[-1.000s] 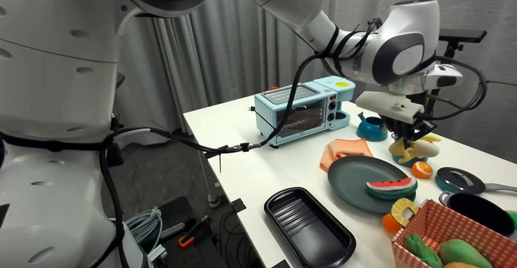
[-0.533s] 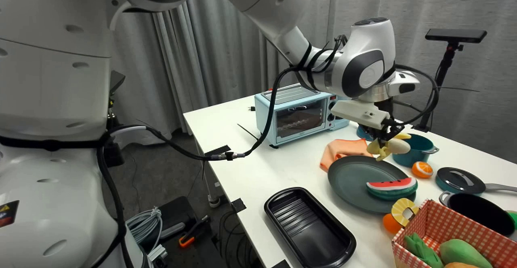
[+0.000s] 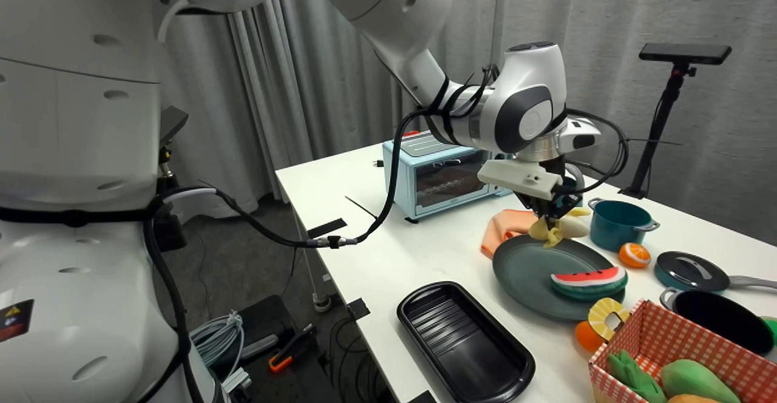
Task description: Put the banana plushie on the gray plate then move the watermelon plushie to the black plate
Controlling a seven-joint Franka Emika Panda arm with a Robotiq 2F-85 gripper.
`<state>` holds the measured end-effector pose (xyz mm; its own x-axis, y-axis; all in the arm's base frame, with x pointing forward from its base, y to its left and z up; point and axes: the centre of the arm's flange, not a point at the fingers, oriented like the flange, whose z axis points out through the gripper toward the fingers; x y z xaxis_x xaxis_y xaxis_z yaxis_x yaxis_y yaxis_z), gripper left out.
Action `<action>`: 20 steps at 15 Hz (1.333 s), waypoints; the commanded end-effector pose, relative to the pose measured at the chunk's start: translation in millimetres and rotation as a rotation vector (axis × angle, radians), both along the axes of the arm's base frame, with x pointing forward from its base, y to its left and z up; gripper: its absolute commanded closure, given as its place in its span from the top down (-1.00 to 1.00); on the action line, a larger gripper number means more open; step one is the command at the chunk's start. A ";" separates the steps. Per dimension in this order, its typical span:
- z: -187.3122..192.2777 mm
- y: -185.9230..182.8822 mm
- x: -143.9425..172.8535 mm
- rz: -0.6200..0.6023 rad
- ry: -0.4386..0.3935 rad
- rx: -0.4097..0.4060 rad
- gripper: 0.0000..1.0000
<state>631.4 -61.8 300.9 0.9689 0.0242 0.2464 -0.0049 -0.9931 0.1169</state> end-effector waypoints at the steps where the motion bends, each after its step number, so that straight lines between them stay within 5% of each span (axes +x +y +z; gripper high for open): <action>1: 3.2 14.5 -11.3 0.025 0.008 -0.004 -0.95; 2: 2.7 18.1 -11.0 0.027 0.014 -0.002 -0.31; 4: 3.3 23.1 -11.6 0.033 0.017 0.002 -0.15; 11: 14.3 20.3 -17.7 0.035 -0.006 0.015 0.92; 20: 20.9 -36.4 -3.8 -0.067 -0.003 0.039 1.00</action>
<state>624.2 -79.8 315.6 0.9649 -0.0234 0.2617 -0.0499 -0.9942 0.0950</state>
